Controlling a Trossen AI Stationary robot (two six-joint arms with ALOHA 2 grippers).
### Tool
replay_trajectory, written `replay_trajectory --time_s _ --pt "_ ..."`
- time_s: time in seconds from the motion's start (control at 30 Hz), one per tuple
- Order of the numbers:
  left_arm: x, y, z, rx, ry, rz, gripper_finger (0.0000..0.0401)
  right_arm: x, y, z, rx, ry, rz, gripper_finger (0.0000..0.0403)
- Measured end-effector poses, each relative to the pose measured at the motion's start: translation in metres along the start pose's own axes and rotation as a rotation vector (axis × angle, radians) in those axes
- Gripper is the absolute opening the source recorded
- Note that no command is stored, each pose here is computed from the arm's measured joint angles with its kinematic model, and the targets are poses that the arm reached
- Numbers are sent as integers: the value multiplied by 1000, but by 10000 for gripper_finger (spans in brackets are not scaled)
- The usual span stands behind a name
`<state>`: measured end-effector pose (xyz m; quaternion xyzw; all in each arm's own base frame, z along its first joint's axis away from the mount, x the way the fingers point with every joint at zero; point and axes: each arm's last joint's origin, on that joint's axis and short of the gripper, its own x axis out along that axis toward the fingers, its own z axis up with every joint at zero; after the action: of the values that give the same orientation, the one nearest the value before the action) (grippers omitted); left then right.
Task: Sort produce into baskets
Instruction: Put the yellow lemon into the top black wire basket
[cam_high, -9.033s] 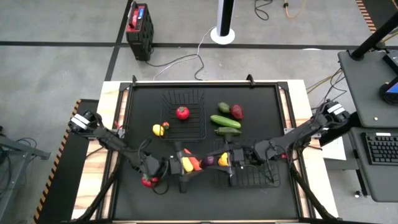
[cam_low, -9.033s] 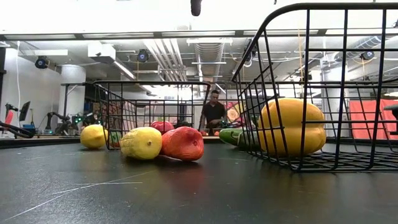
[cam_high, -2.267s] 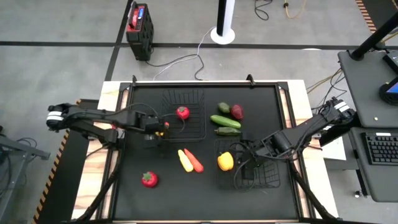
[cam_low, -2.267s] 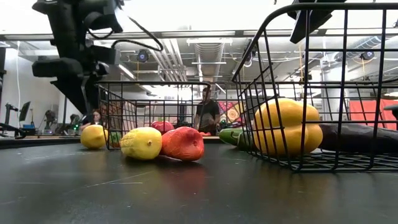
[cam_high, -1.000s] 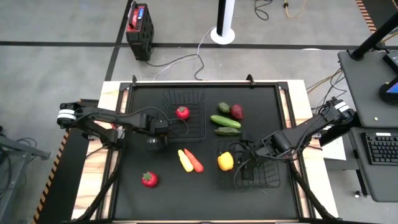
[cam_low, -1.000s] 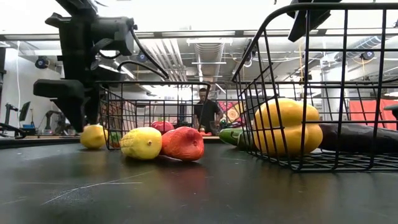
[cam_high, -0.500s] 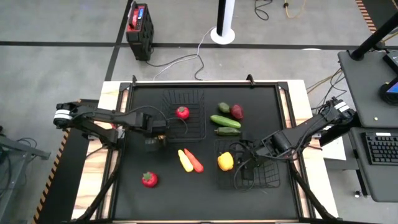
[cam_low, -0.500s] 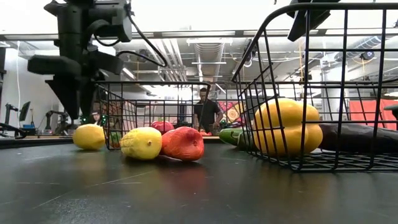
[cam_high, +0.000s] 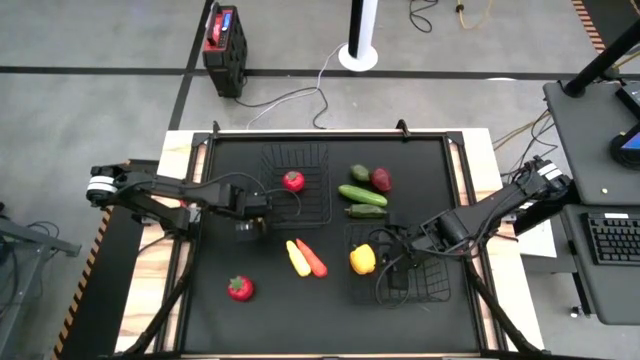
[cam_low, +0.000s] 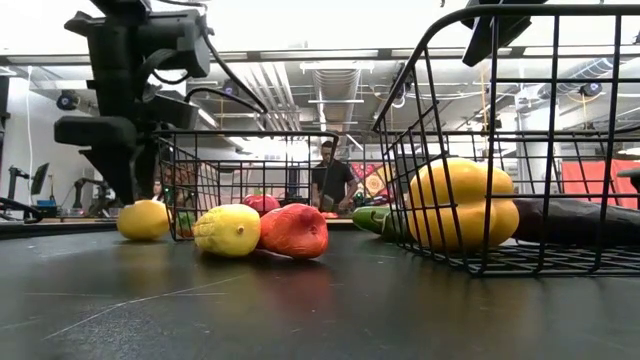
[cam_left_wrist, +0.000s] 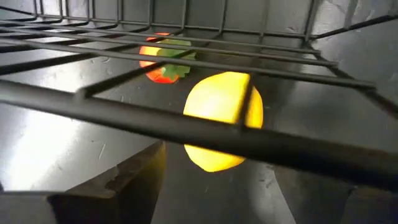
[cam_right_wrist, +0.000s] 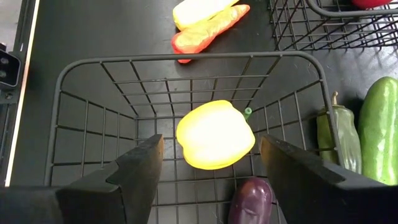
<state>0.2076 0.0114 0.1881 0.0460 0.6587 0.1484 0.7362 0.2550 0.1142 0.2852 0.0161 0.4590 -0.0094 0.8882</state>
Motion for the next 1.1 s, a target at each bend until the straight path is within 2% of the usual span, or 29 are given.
replay_trajectory --time_s 0.4,0.63,0.87,1.1 --pt "20 -7 7 23 86 -1 277 0 0 0 -11 1 0 261" --pt "27 -9 8 37 122 3 265 0 0 0 -17 1 0 261" --pt "27 -9 7 39 121 3 235 0 0 0 -15 1 0 261" --pt "22 -8 11 28 105 1 231 0 0 0 -14 0 0 260"
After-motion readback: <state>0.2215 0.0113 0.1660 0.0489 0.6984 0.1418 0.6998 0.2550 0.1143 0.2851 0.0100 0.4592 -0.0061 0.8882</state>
